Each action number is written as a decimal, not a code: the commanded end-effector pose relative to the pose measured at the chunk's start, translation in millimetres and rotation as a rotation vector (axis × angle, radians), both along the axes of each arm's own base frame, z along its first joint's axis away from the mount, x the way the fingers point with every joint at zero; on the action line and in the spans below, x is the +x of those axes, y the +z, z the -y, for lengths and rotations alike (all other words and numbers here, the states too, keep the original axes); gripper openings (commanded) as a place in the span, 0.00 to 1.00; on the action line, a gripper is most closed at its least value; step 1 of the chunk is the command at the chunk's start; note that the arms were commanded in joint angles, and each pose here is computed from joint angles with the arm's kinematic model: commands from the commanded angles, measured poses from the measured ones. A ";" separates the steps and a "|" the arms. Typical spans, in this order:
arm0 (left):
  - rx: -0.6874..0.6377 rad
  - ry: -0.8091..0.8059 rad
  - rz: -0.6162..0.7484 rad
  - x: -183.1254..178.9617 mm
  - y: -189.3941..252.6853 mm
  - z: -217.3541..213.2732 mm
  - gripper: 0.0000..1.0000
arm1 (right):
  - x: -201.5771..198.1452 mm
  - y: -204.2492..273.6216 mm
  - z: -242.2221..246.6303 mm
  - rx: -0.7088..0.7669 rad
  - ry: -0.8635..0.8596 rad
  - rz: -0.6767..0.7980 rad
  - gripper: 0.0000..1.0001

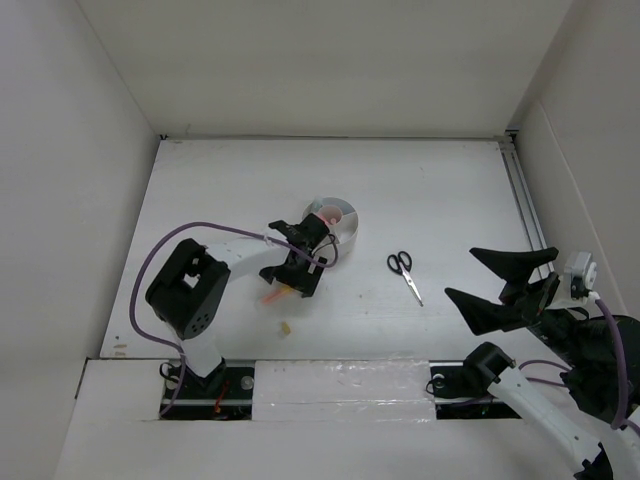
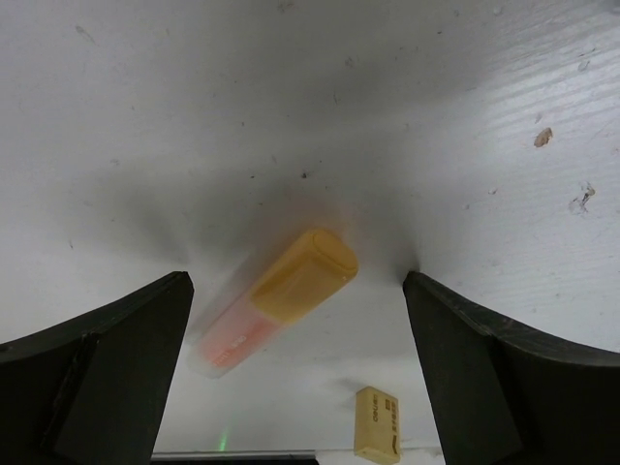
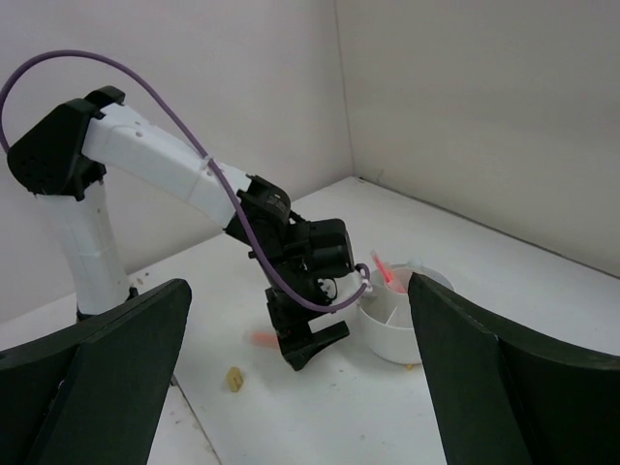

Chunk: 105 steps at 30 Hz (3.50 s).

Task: Sort the stationery into containers
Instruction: Grab a piece of stationery with the left arm

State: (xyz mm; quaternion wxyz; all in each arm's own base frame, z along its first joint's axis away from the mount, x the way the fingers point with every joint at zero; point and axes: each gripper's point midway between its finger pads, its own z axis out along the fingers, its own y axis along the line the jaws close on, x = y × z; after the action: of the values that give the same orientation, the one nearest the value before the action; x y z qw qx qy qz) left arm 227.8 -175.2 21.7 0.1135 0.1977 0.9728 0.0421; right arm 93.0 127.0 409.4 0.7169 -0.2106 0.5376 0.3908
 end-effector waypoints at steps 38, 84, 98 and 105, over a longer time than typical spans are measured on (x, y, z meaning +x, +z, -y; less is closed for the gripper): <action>-0.001 -0.015 0.051 -4.5 18.9 9.7 0.61 | -6.8 19.5 7.0 0.037 -0.009 0.064 1.00; -0.029 -0.029 0.039 -6.2 19.1 15.0 0.28 | -10.7 19.5 10.4 0.037 -0.013 0.078 1.00; -0.014 -0.012 0.071 -2.8 25.2 10.3 0.10 | -9.5 19.6 11.5 0.040 -0.021 0.076 1.00; 0.030 -0.012 0.039 -4.5 11.1 6.4 0.00 | -9.9 21.8 11.8 0.046 -0.021 0.083 1.00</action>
State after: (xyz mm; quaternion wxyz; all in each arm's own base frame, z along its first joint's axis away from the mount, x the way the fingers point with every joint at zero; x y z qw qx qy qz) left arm 226.0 -187.8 33.3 0.1370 0.2067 0.9678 0.0433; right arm 90.7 123.2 411.5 0.7241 -0.2095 0.5313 0.3866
